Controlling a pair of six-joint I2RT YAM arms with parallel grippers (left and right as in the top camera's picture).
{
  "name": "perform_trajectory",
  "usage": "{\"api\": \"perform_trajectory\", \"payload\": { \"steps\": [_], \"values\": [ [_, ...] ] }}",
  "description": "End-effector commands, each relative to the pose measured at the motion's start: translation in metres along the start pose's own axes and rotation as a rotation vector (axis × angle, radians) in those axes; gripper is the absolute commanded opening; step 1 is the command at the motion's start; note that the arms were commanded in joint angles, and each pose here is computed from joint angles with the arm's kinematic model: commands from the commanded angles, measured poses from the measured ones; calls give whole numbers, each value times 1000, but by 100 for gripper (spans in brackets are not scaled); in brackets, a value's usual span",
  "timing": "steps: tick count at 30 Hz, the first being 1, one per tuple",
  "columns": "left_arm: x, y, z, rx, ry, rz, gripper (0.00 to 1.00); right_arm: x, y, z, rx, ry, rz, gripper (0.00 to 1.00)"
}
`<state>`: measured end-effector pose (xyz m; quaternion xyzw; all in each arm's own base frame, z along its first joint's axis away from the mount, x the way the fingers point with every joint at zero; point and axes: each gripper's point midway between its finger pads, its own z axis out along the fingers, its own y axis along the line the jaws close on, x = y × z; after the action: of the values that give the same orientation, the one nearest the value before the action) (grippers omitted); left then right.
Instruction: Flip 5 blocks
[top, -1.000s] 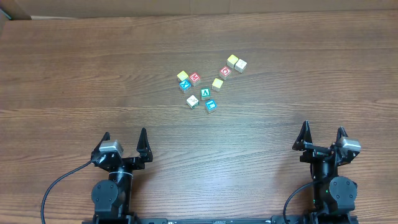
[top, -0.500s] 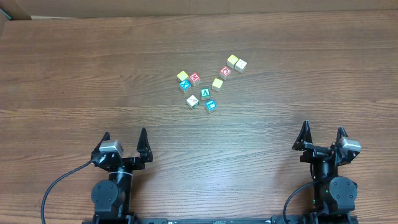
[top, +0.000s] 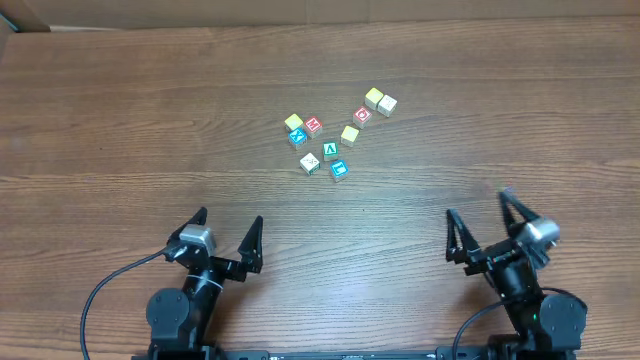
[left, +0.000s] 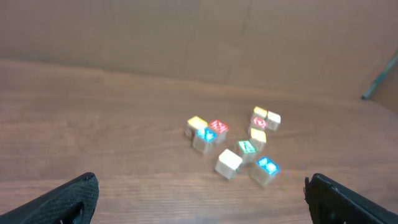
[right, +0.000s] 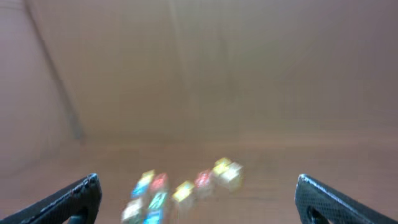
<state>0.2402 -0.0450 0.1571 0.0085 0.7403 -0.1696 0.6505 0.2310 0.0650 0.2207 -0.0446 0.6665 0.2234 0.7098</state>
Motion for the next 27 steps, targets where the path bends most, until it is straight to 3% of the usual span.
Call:
{"api": "perform_trajectory", "payload": {
  "steps": [1, 8, 13, 18, 24, 27],
  "values": [
    [-16, -10, 0, 33, 38, -18, 100, -4, 37, -1, -174, 128, 93, 100],
    [-47, -22, 24, 59, 243, -83, 100, -7, 82, 9, -437, 374, 278, 100],
    [-75, -46, 59, 160, 514, -204, 100, -19, 102, 28, -576, 575, 530, 100],
    [-90, -64, 88, 162, 797, -256, 100, -22, 118, 40, -768, 813, 786, 100],
    [-72, -71, 112, 70, 1051, -187, 100, 10, 108, 51, -825, 985, 998, 100],
    [-53, -78, 120, 80, 1109, -174, 100, 28, 97, 64, -769, 931, 902, 100]
  ]
}}
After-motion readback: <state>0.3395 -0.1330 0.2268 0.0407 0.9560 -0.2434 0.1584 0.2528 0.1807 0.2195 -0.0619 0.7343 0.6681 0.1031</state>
